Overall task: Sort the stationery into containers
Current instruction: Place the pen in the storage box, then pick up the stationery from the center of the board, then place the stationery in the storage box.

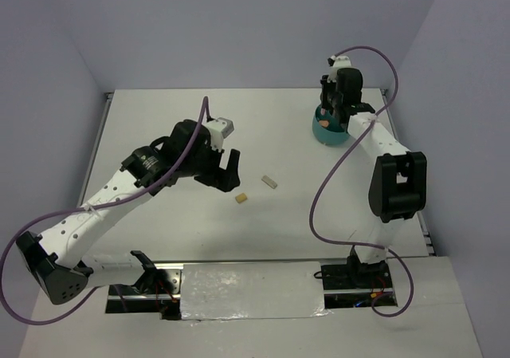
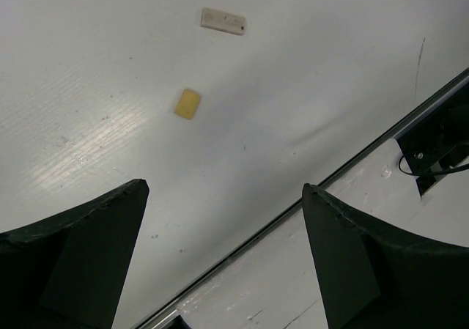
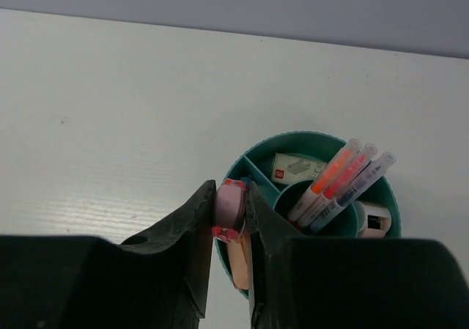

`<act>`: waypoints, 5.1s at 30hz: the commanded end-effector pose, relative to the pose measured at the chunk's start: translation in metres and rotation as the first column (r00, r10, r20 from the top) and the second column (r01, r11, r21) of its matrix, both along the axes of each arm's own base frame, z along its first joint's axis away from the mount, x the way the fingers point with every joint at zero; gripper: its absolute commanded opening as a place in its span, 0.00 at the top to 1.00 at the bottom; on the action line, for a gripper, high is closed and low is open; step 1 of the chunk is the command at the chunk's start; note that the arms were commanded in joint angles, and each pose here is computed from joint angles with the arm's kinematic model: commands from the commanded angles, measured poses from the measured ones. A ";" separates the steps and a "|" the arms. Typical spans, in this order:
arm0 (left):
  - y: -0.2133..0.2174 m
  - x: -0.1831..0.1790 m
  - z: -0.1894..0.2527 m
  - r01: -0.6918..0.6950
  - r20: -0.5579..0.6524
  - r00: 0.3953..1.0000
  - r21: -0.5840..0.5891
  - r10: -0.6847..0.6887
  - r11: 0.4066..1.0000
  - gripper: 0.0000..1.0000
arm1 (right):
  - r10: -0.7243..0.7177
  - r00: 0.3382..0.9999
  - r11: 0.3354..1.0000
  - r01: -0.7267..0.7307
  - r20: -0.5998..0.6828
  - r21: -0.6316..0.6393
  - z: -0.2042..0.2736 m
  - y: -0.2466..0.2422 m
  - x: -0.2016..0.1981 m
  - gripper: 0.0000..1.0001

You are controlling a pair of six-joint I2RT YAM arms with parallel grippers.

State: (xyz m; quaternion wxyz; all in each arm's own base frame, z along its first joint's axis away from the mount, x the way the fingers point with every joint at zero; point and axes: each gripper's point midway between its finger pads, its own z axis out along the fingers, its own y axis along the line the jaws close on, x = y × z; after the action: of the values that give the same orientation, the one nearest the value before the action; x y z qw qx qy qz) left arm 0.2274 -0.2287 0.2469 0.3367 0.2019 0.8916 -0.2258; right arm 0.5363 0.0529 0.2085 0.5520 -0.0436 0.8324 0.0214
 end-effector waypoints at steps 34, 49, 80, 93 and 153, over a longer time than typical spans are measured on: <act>0.059 0.043 -0.006 -0.429 0.023 0.903 0.070 0.429 0.900 0.01 | 0.294 0.953 0.932 -0.269 -0.075 0.243 0.043 0.109 -0.107 0.38; 0.068 0.050 -0.035 -0.414 -0.107 0.905 0.009 0.412 0.910 0.01 | 0.485 0.673 0.817 -0.576 -0.559 0.016 -0.115 0.187 -0.239 0.42; 0.061 0.043 -0.027 -0.309 -0.088 0.947 -0.006 0.308 0.951 0.01 | 0.398 0.602 0.777 -0.622 -0.692 -0.095 -0.201 0.204 -0.211 0.61; 0.065 0.047 -0.024 -0.322 -0.071 0.944 0.008 0.322 0.947 0.01 | 0.201 0.875 0.968 -0.109 -0.440 0.226 -0.074 0.155 -0.153 1.00; 0.068 0.059 -0.013 -0.296 -0.023 0.955 0.038 0.297 0.954 0.01 | -0.508 0.766 0.207 0.553 -0.395 0.807 -0.060 -0.081 -0.038 0.80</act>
State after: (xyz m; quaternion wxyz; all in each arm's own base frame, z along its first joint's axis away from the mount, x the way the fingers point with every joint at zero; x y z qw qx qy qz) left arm 0.2810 -0.1626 0.2182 0.3278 0.0620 0.9290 -0.1599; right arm 0.4850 -0.0327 0.1293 0.4188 0.5560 0.6728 0.2507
